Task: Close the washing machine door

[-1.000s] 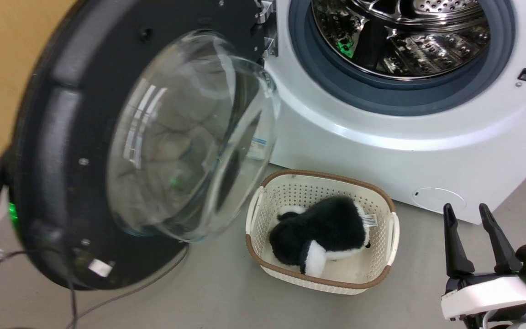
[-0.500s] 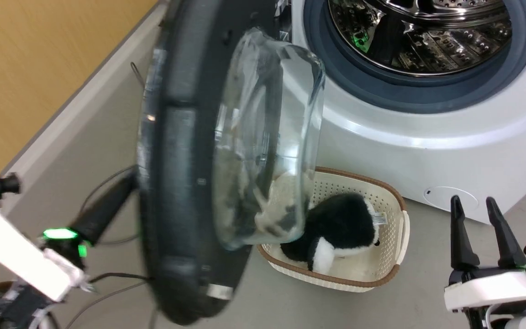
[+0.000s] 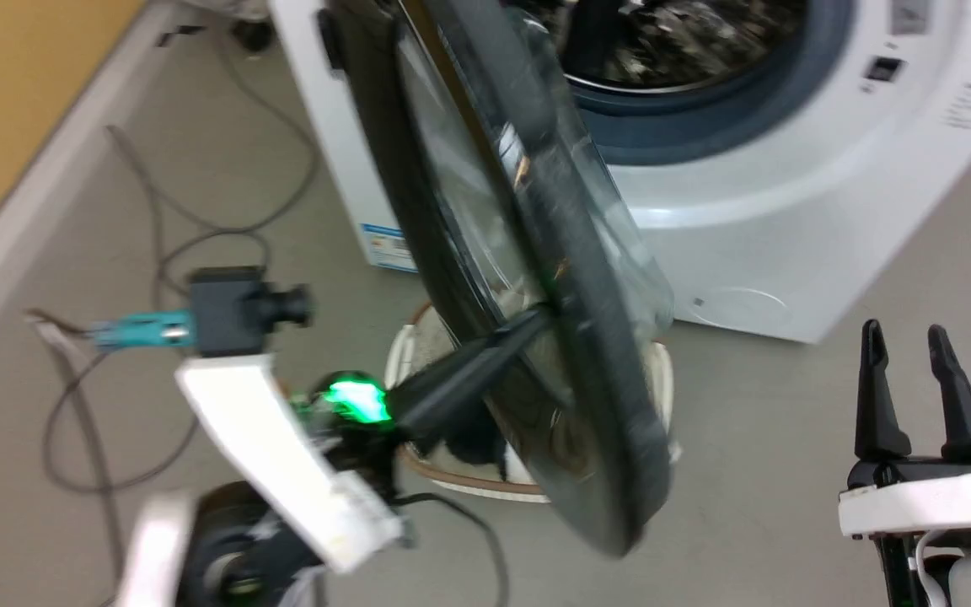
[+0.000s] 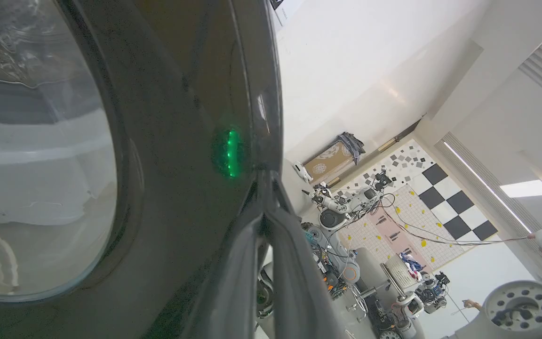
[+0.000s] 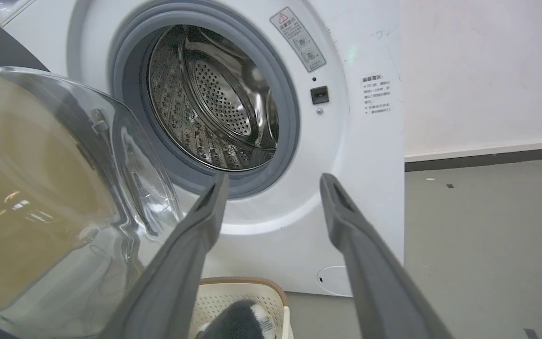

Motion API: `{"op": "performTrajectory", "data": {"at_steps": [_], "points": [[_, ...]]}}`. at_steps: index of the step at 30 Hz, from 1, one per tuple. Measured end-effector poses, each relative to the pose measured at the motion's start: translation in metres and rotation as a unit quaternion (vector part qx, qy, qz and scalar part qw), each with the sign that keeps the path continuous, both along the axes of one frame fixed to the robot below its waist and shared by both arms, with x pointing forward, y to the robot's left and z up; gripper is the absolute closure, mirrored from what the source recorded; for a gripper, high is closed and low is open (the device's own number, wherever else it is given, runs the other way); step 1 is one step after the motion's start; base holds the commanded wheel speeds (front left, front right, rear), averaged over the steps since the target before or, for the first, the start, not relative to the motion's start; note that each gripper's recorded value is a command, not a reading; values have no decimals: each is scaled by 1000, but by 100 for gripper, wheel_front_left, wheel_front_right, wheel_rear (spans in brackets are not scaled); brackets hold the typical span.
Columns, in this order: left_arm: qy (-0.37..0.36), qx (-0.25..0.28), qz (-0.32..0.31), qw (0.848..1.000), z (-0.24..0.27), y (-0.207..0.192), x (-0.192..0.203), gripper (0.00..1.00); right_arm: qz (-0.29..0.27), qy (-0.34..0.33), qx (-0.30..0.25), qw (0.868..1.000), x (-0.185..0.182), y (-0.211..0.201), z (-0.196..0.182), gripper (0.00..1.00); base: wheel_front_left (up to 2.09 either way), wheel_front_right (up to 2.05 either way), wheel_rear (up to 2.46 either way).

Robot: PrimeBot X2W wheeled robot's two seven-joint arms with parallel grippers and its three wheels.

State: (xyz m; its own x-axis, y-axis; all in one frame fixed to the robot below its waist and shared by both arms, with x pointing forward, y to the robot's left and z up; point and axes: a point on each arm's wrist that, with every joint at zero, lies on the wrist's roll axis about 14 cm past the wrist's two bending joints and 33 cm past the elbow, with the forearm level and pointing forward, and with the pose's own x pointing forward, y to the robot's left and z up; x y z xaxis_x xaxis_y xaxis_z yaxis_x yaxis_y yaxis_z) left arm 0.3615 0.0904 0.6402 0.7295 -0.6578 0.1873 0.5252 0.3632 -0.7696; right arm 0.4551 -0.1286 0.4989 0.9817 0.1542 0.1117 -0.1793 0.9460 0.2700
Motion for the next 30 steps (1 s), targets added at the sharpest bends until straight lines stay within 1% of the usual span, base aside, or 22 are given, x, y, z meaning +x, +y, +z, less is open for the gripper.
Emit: {"op": "performTrajectory", "data": {"at_steps": [4, 9, 13, 16, 20, 24, 27, 28, 30], "points": [[9, -27, -40, 999, -9, -41, 17, 100, -34, 1, -1, 999, -5, -26, 0, 0, 0, 0, 0], [27, -44, -48, 998, -29, -70, 42, 100, -80, 0, -7, 997, -14, -61, 3, 0, 0, 0, 0], [50, -48, -50, 996, -52, -91, 59, 100, -121, 3, -13, 993, -26, -90, 3, 0, 0, 0, 0], [61, -40, -45, 996, -69, -105, 72, 100, -146, 8, -14, 989, -35, -109, 2, 0, 0, 0, 0], [69, -35, -40, 996, -85, -120, 82, 100, -167, 13, -17, 986, -44, -123, 0, 0, 0, 0, 0], [69, -32, -40, 996, -91, -128, 81, 100, -171, 13, -18, 985, -47, -126, 1, 0, 0, 0, 0], [29, -7, -20, 999, -87, -122, 81, 100, -169, 7, -18, 985, -47, -125, 5, 0, 0, 0, 0], [-9, 18, 4, 1000, -85, -112, 81, 100, -169, -1, -17, 986, -48, -124, 11, 0, 0, 0, 0], [-48, 49, 29, 997, -84, -99, 82, 100, -169, -14, -16, 985, -49, -125, 19, 0, 0, 0, 0]]}}
